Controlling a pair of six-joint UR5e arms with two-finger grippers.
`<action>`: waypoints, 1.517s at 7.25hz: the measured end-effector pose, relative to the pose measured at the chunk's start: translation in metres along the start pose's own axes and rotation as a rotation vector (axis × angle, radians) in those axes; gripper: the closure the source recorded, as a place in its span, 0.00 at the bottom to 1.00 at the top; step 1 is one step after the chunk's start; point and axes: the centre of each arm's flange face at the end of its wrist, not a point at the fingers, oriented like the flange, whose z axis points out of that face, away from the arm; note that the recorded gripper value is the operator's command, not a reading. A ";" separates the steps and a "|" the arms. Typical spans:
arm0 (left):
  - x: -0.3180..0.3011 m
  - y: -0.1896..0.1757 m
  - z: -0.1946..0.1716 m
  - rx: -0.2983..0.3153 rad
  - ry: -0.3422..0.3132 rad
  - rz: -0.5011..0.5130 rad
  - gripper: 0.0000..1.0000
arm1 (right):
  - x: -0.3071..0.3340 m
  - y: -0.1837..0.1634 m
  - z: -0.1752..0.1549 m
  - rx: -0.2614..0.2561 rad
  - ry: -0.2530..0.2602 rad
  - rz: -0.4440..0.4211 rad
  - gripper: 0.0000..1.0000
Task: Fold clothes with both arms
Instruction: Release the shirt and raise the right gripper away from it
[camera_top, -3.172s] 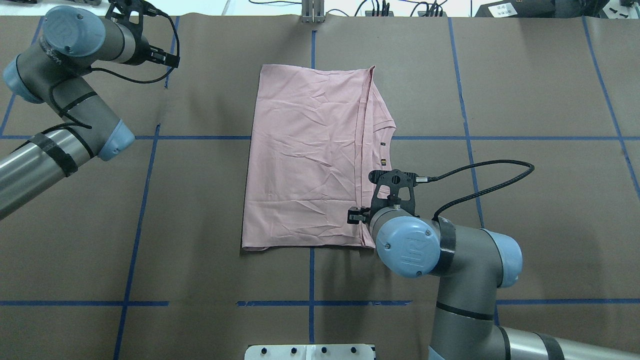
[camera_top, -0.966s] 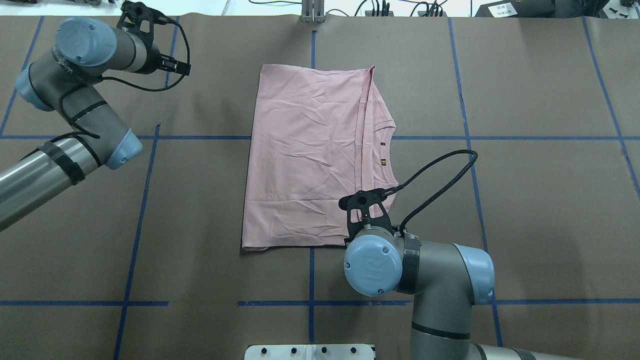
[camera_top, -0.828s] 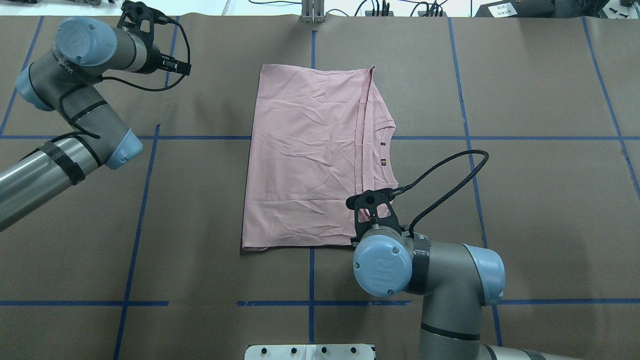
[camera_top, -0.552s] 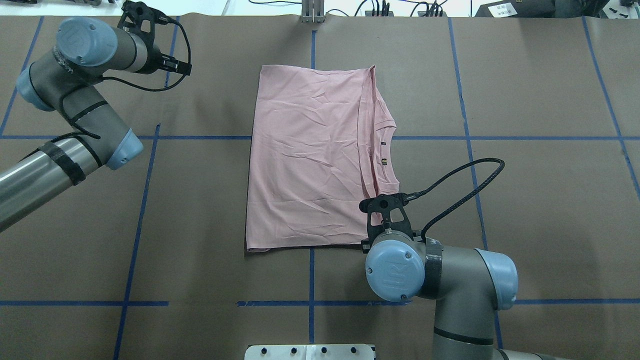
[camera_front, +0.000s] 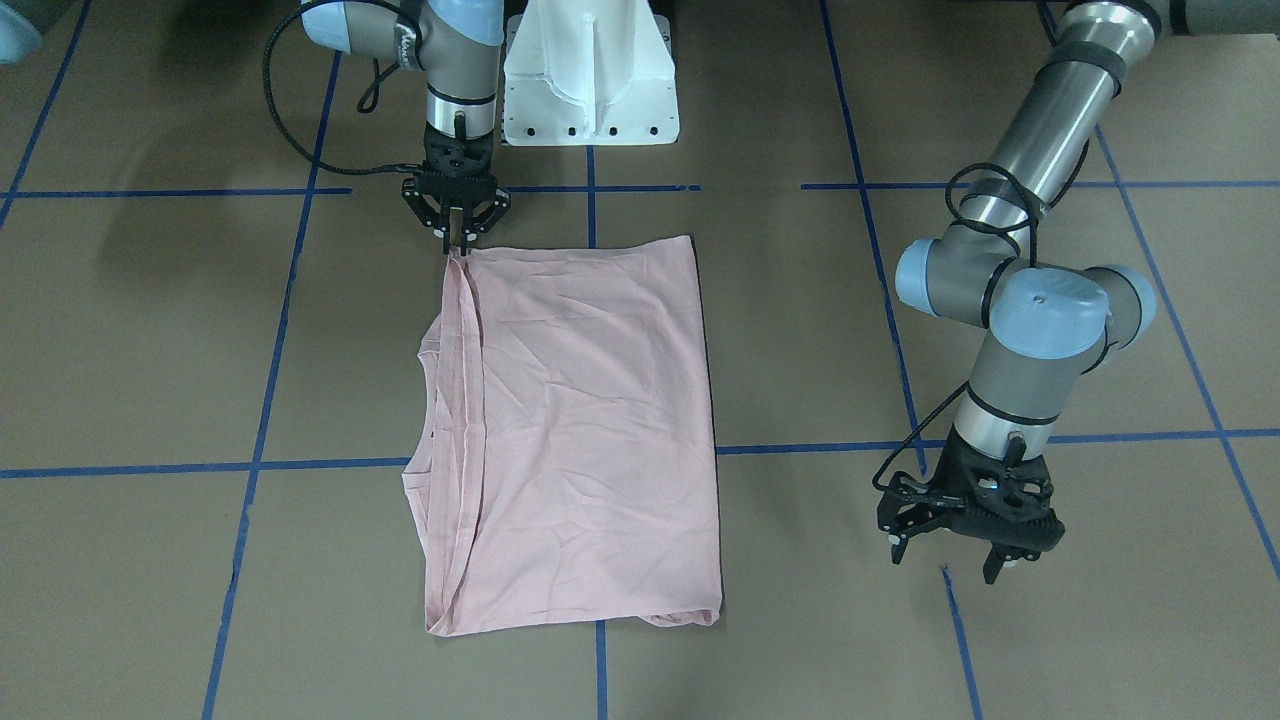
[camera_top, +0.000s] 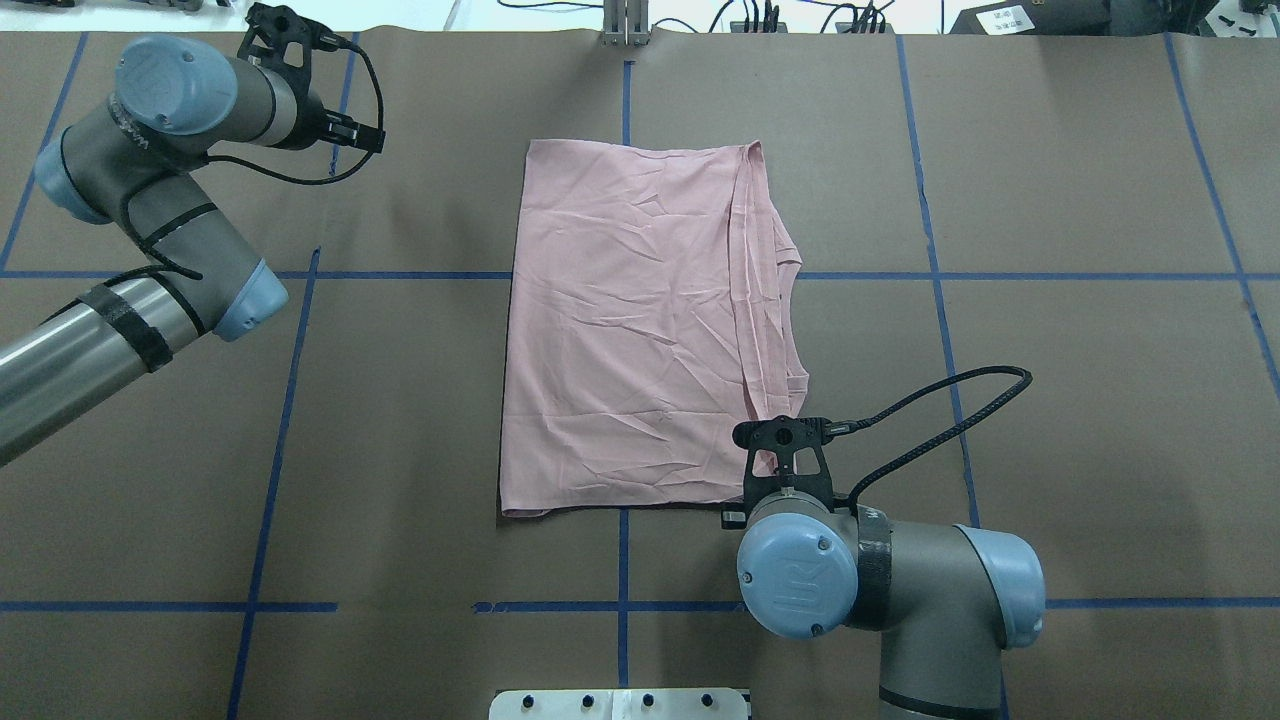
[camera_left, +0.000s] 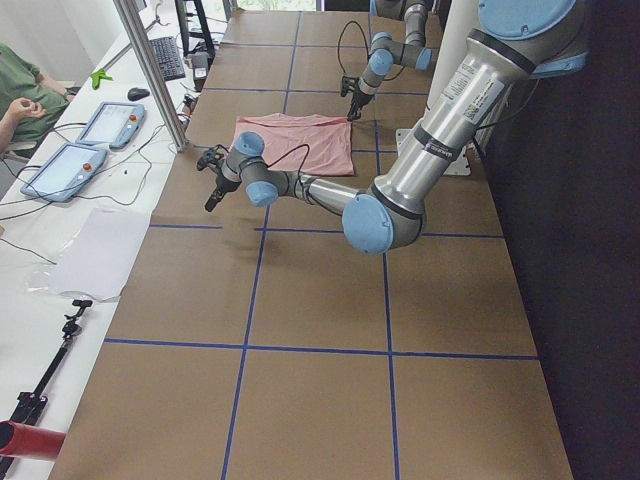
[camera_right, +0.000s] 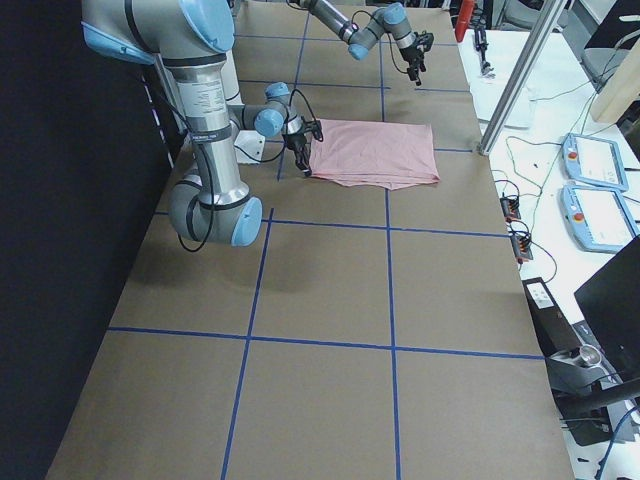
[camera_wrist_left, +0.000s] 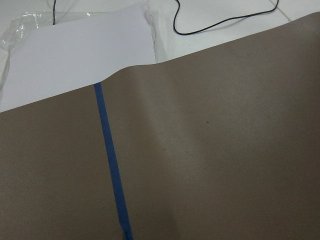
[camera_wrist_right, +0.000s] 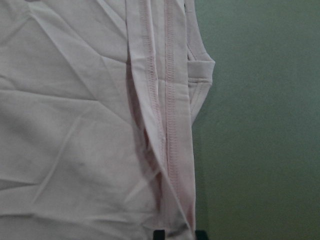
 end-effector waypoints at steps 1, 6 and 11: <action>0.001 0.000 0.000 -0.001 0.001 0.001 0.00 | 0.000 -0.009 -0.008 0.005 -0.017 -0.005 0.00; 0.012 0.007 0.002 -0.019 0.031 0.007 0.00 | -0.010 -0.090 0.003 -0.017 0.000 -0.039 0.02; 0.012 0.013 -0.001 -0.035 0.052 0.007 0.00 | -0.004 -0.089 0.038 -0.046 0.074 -0.108 0.10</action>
